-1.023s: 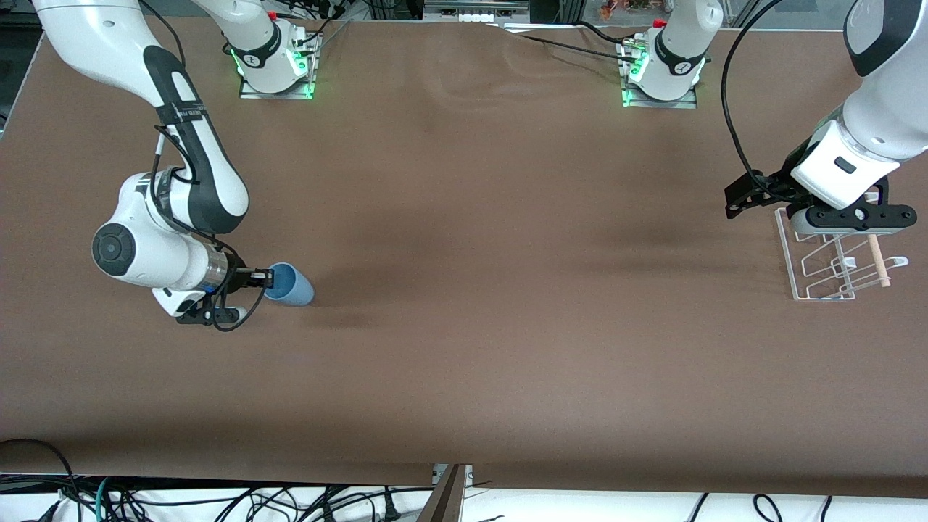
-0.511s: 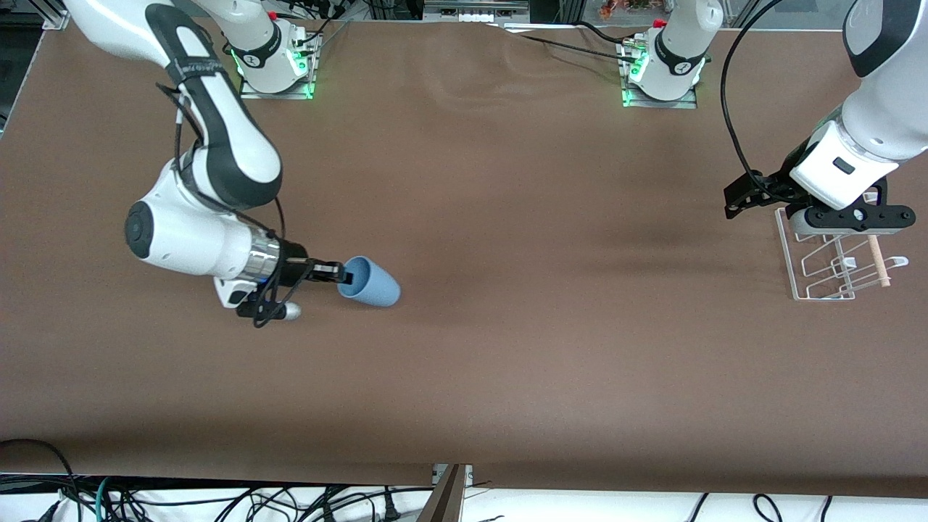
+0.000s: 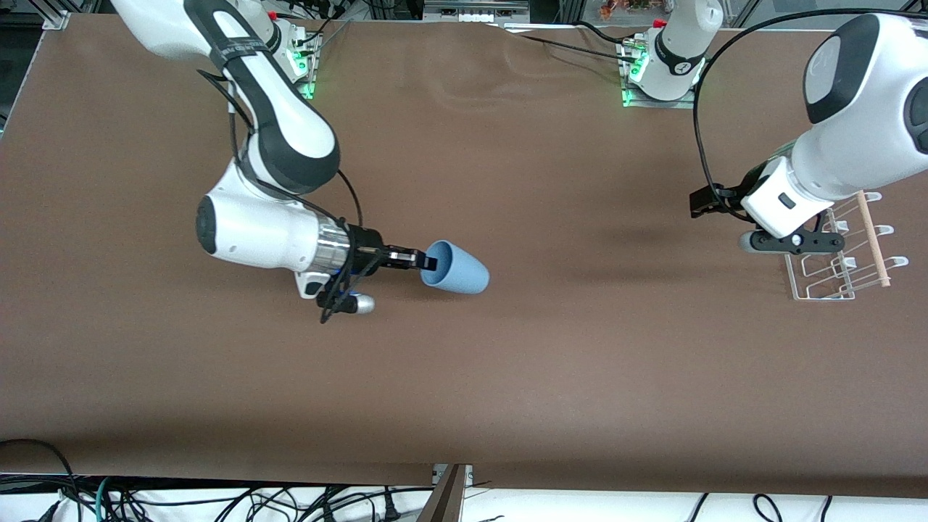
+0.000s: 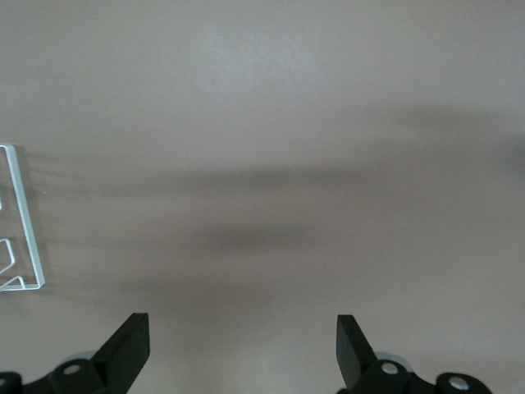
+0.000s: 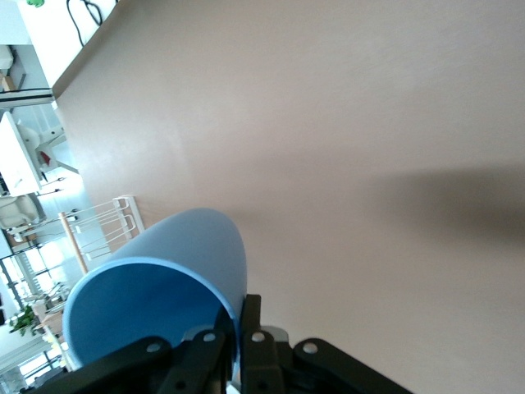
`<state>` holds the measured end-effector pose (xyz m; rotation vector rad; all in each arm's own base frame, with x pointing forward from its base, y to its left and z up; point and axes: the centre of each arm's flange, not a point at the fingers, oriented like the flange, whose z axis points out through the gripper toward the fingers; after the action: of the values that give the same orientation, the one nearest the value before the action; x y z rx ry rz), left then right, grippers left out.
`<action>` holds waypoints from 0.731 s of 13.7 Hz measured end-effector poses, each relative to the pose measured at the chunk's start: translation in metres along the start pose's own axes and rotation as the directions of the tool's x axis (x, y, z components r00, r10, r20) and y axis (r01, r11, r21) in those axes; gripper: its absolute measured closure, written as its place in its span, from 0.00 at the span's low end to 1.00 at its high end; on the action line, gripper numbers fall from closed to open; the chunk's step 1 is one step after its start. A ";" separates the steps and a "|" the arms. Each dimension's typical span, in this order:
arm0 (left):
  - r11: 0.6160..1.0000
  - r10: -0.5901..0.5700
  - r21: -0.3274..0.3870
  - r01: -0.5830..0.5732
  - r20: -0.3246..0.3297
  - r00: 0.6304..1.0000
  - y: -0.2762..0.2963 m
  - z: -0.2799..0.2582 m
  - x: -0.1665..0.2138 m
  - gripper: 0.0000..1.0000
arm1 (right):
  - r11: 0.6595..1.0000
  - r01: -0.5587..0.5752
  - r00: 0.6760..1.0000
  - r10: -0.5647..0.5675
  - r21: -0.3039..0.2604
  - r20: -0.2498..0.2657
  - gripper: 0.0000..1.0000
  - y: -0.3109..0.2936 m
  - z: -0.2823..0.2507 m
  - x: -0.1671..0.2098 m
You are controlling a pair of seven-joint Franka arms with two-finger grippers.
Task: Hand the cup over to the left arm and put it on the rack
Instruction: 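Carry the cup with the right gripper while the left gripper approaches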
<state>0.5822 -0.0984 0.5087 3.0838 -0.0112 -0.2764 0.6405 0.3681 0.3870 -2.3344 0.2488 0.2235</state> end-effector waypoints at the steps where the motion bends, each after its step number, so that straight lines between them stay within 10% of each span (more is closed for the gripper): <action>1: 1.000 0.025 -0.002 -0.025 0.002 1.000 0.002 0.001 0.000 0.00 | 1.000 -0.009 1.000 0.009 0.011 0.003 0.96 -0.009 0.012 0.000; 10: 0.860 0.476 -0.184 -0.475 -0.042 0.878 0.004 0.014 0.008 0.00 | 0.993 -0.058 0.998 0.059 0.106 0.000 0.96 -0.073 0.083 -0.032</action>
<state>0.5873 -0.1035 0.4939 2.7676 -0.6958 -0.2409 0.6201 0.4816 0.3866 -2.2249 0.3233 0.2294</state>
